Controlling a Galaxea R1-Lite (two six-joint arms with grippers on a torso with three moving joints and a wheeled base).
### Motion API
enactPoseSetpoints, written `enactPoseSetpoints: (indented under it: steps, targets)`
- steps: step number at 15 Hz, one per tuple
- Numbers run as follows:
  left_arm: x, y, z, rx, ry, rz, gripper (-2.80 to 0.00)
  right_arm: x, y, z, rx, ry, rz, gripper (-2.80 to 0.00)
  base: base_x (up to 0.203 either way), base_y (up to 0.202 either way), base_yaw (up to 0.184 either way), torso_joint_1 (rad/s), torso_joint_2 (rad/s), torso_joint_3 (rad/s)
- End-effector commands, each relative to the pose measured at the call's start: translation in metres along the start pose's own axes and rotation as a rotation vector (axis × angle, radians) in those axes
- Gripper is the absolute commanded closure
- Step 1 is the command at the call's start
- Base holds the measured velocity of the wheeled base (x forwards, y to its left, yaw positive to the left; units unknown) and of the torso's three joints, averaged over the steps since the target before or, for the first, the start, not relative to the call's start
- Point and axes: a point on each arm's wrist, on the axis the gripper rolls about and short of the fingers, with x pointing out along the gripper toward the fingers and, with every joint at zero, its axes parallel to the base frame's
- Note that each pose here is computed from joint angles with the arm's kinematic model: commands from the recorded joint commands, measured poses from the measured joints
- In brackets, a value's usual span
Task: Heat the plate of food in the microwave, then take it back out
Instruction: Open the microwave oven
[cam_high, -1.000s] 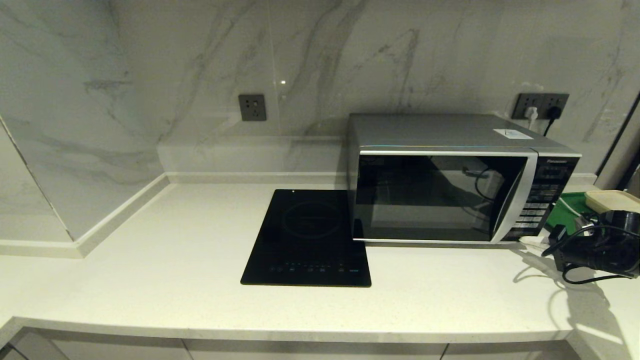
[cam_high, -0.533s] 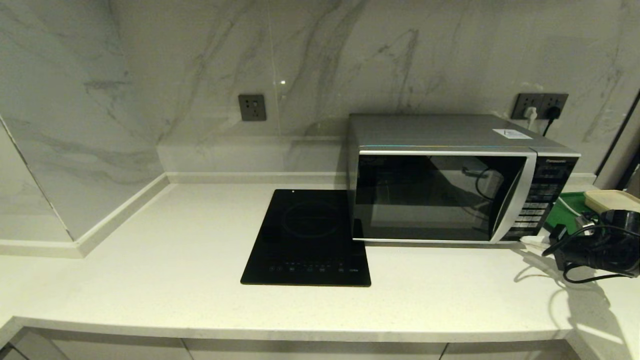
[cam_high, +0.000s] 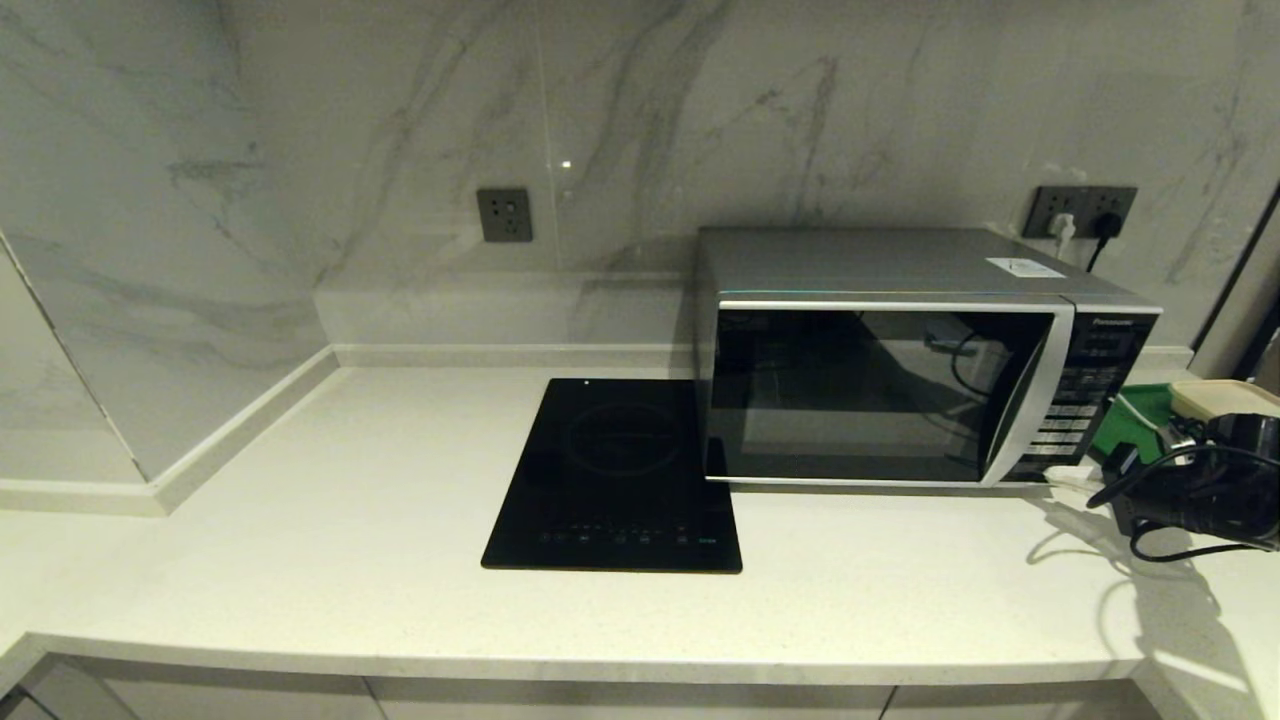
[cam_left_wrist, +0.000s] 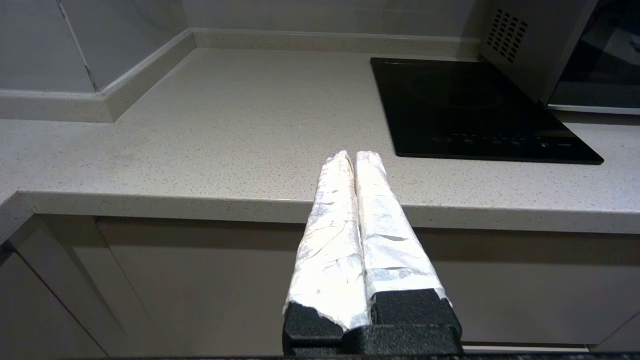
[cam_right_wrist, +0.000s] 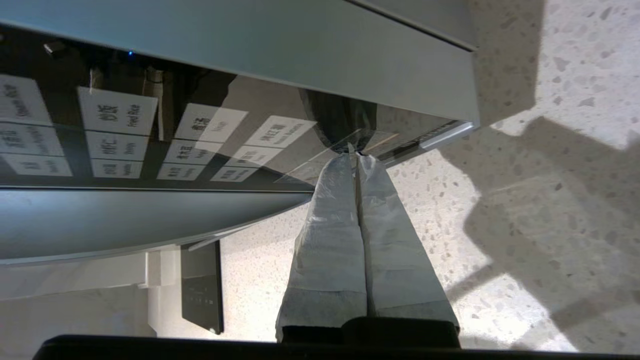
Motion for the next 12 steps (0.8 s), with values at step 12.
enactPoseSetpoints:
  steps: [12]
  targets:
    - [0.0,0.0,0.0,-0.001,-0.001,0.001,0.0,-0.0019,-0.0011,-0.0043,0.014,0.011,-0.001,0.0,0.0,0.0,0.0,0.0,0.0,0.0]
